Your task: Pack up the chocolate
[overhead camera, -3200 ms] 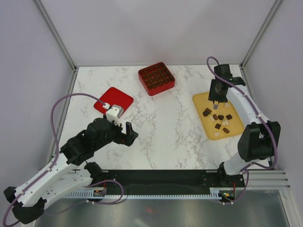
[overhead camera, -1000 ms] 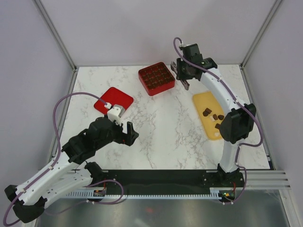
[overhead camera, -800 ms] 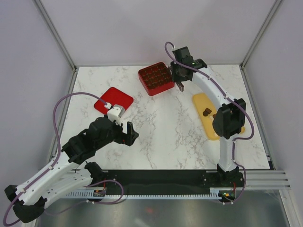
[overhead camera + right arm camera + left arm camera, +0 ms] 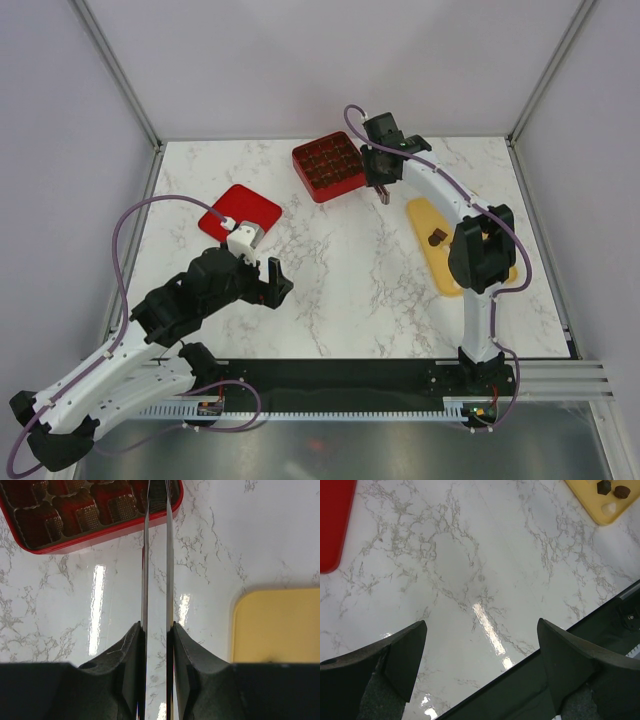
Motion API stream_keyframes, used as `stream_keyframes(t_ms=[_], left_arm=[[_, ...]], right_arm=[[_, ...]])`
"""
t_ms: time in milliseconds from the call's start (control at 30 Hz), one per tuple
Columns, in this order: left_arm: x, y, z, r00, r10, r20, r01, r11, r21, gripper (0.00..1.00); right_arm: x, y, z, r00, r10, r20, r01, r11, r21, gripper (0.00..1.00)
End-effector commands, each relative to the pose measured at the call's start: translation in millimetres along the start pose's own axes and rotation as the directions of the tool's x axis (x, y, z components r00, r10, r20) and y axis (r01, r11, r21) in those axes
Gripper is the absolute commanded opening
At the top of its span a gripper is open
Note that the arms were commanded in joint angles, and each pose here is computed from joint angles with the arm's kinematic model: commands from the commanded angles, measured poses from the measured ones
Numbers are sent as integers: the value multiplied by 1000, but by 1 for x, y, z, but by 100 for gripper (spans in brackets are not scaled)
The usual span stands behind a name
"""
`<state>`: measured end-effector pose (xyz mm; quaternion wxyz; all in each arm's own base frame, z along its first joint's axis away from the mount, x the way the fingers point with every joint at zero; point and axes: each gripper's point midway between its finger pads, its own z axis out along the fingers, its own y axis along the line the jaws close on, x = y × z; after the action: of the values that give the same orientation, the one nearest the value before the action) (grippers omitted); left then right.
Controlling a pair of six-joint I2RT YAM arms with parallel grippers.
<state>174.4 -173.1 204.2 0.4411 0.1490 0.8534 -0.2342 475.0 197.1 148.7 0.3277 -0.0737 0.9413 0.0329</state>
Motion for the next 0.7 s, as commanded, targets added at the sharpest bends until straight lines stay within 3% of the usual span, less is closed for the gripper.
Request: stream_keyframes(t_ms=[0, 500, 667], left_arm=[[-5, 1, 0, 1000, 23, 18, -23, 1000, -6, 100], [-4, 1, 0, 1000, 26, 16, -26, 1000, -2, 100], [-5, -1, -1, 1000, 24, 17, -24, 1000, 5, 100]], right_arm=[[-19, 3, -2, 998, -3, 62, 3, 1000, 0, 35], [-33, -1, -19, 995, -7, 95, 5, 1000, 14, 47], [-37, -10, -36, 994, -2, 106, -4, 998, 56, 44]])
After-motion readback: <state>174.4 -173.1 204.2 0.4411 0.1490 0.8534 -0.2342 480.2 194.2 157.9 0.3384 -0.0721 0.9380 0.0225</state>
